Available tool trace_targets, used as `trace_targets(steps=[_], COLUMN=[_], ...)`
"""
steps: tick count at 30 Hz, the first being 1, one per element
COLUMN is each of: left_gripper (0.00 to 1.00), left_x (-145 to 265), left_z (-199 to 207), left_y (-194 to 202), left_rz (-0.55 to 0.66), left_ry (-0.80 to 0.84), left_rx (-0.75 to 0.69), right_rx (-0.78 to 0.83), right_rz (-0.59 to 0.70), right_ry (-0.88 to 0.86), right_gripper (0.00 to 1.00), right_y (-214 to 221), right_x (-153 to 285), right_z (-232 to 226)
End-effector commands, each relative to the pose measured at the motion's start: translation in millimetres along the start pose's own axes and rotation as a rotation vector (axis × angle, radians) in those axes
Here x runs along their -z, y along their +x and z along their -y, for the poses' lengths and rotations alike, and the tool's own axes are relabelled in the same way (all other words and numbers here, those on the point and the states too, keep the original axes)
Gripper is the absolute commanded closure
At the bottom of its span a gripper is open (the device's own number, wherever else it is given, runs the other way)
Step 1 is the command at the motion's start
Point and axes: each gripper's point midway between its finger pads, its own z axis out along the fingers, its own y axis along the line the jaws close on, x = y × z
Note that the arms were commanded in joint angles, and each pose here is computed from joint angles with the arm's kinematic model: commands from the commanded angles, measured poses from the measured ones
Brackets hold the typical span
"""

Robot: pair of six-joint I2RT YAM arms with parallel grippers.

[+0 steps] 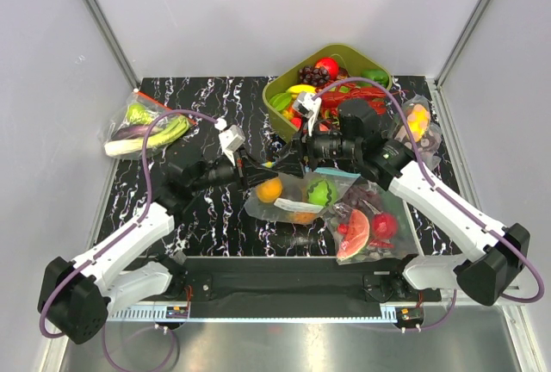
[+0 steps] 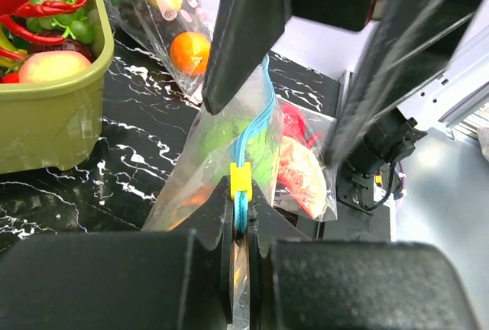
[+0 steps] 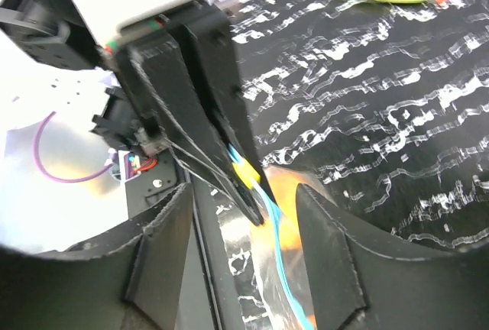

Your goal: Open the zip-top bag and remove the fake food

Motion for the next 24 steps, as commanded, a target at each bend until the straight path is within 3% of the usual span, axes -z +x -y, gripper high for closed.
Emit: trace_targets(steps=[1,16,22,24], left_gripper=[1.0,1.0,1.0,1.0], left_x=[-2.5,-3.1,-2.2,-1.9], left_z=[10.2,13.8,14.0,12.8], left_y=[-19.2,-19.3,-19.3,-18.3], left_rz=[0.029,0.018,0.019,0.015], left_ry=[0.047,0.063,0.057,0.05], left_rx=[-0.063,-0.063,-0.066,-0.064], right_rx=[0.074,0.031,0.031,0.031], right_rz=[0.047,-0.012,-0.023,-0.025], right_ry=[-0.11,-0.151,-0.151,-0.146], right_gripper=[0.36,0.41,0.55,0.65], right_y=[-29.2,-8.1,-4.7,-3.3], right_x=[-1.7,-21.5,-20.6,-20.7], right_z=[-18.8,-9.2,-8.7,-7.2])
